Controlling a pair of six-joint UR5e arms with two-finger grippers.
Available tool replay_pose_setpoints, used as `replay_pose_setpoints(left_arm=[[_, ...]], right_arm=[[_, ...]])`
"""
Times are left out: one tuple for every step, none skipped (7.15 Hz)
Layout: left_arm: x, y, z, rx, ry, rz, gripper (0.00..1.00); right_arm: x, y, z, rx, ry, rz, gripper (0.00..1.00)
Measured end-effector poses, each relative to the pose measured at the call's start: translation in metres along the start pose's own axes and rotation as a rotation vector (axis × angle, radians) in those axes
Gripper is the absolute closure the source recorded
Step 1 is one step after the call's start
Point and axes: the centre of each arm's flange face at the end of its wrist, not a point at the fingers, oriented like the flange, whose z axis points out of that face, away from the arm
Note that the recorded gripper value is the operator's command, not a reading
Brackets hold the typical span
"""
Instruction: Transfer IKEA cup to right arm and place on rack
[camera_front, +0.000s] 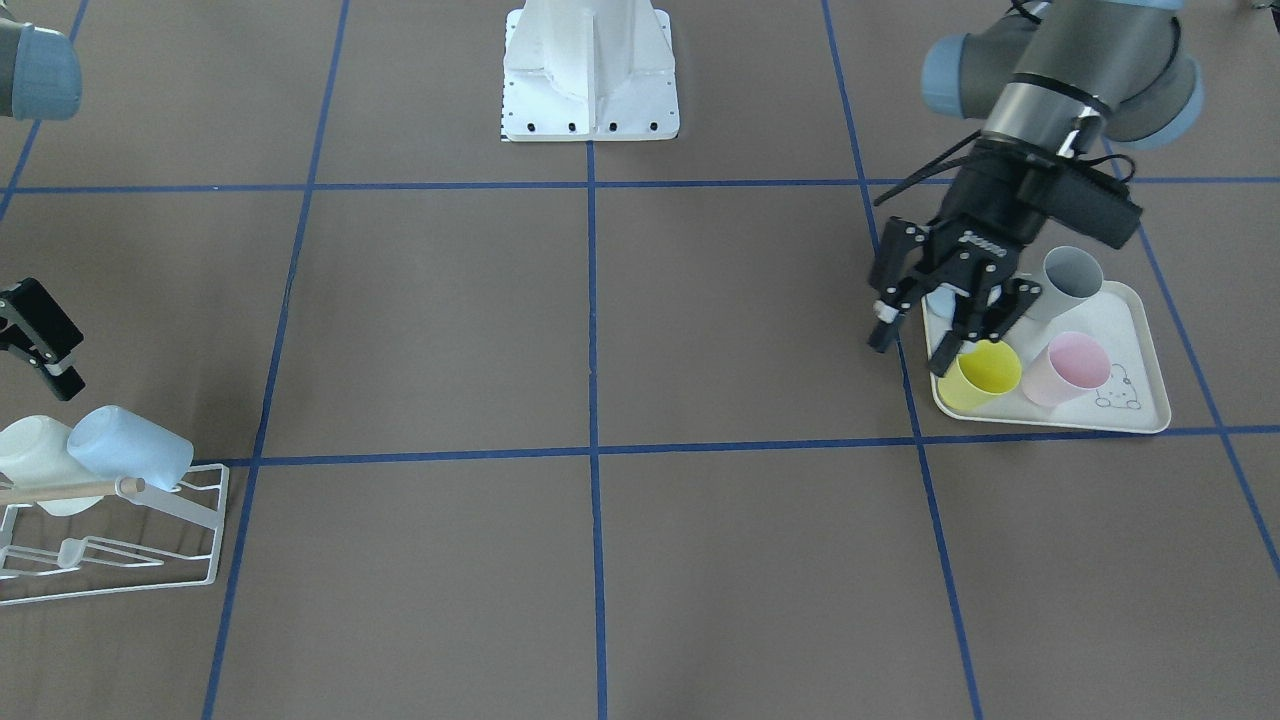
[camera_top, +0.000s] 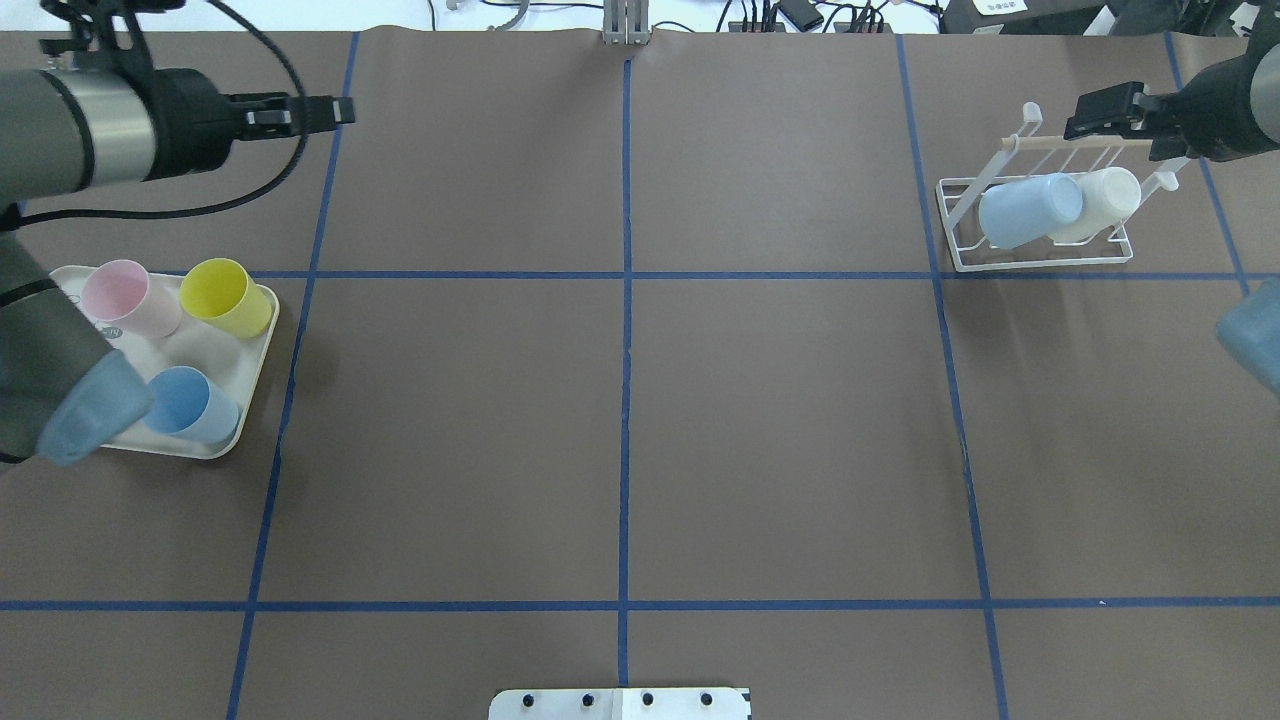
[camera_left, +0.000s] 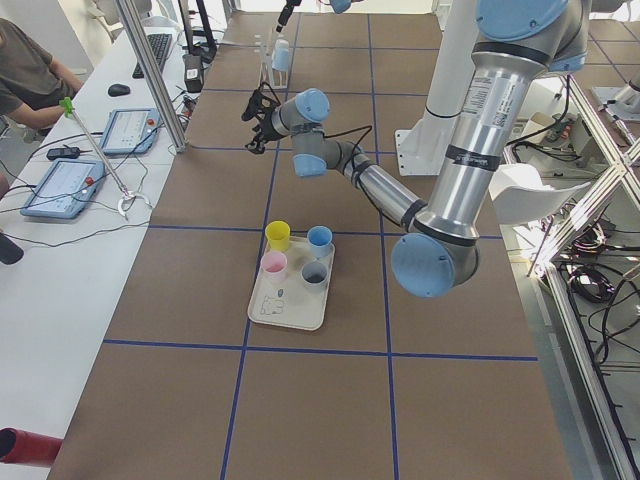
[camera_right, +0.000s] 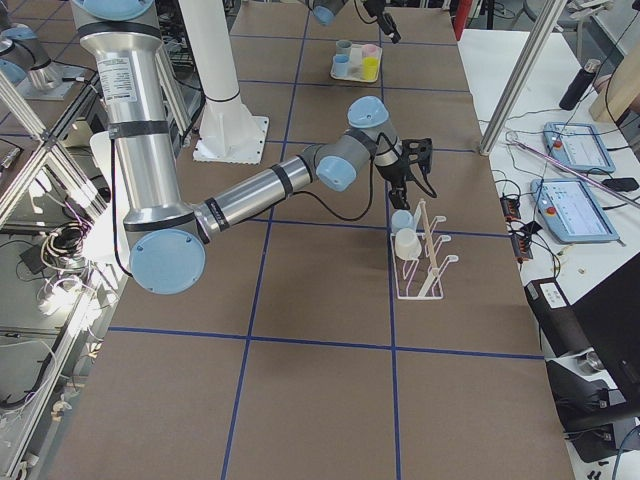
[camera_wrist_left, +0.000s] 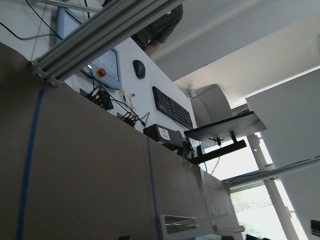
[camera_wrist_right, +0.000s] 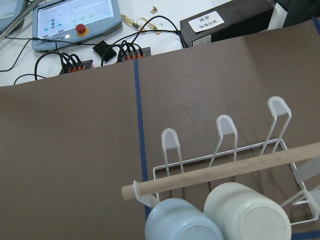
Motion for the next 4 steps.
replay_pose_setpoints(left_arm=[[-0.061, 0.010, -0.028, -0.076, -0.054, 0.119, 0.39], [-0.116, 0.026, -0.056, -0.166, -0.090, 0.209, 0.39], [-0.157, 0.044, -0.076, -0.262, -0.121, 0.245, 0.37], [-0.185, 0.063, -0.086, -0.359, -0.149, 0.254, 0.33]], right_arm=[[-0.002, 0.001, -0.003, -0.006, -0.005, 0.007, 0.00], [-0.004, 0.003, -0.004, -0.015, -0.012, 0.009, 0.00], [-0.006, 0.005, -0.006, -0.025, -0.022, 0.009, 0.00], [-0.008, 0.006, -0.009, -0.031, -0.030, 0.008, 0.00]])
